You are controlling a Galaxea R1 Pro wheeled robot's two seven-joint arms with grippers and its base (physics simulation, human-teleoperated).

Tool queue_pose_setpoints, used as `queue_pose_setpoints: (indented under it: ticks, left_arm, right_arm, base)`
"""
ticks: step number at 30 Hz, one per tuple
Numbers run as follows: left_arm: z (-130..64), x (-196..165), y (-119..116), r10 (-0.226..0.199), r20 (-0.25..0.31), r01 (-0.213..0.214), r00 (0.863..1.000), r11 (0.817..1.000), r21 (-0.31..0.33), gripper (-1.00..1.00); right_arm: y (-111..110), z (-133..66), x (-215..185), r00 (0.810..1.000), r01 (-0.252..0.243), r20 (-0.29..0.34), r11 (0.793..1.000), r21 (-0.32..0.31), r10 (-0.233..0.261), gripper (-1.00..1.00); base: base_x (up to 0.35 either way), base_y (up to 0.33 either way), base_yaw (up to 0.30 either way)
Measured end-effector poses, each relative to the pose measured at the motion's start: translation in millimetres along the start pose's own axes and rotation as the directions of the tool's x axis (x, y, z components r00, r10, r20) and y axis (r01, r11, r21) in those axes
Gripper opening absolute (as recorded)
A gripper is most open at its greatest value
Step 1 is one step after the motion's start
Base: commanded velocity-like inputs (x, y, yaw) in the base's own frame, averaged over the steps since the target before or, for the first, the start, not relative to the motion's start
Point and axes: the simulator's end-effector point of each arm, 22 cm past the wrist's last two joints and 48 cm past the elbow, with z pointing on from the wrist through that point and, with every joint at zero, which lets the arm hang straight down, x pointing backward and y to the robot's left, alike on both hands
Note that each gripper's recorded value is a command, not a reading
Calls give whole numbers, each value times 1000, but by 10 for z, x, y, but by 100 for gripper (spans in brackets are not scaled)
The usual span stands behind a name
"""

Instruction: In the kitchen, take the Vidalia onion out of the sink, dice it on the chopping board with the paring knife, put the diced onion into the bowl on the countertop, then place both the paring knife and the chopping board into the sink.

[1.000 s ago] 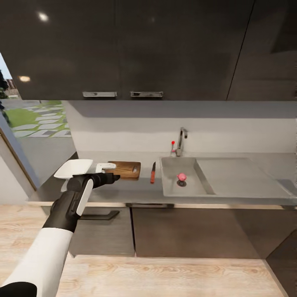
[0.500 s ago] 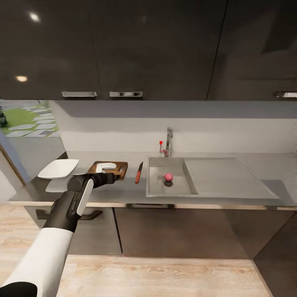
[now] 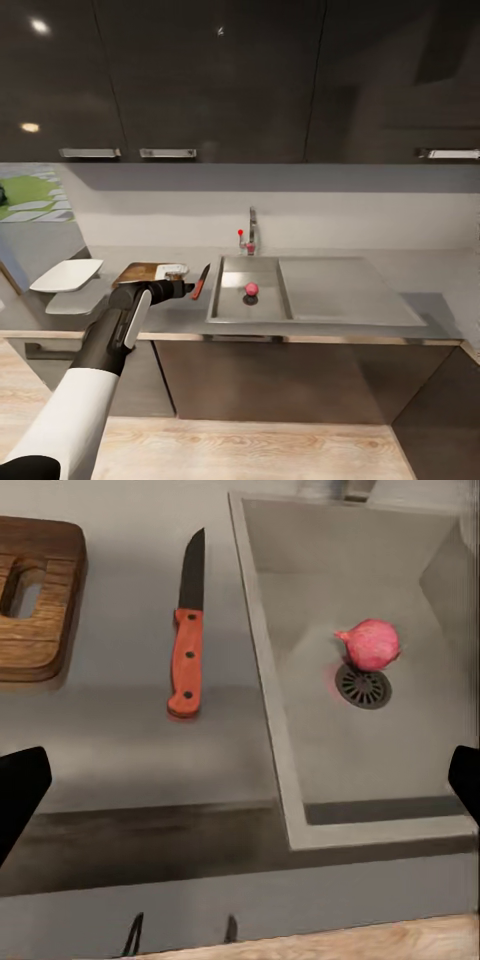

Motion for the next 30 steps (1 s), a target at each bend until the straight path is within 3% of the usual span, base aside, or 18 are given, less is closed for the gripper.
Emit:
queue_pose_setpoints:
  ticks: [16, 30]
  left_arm:
    - [12, 26, -7, -2, -6, 2, 1000, 1000, 1, 100]
    - [106, 232, 26, -12, -57, 12, 998, 1000, -2, 100]
  right_arm:
    - [0, 0, 0, 1000, 0, 0, 1000, 0, 0, 100]
    - [0, 0, 0, 1000, 0, 0, 1000, 0, 0, 100]
  base:
    - [172, -305, 0]
    - [179, -299, 0]
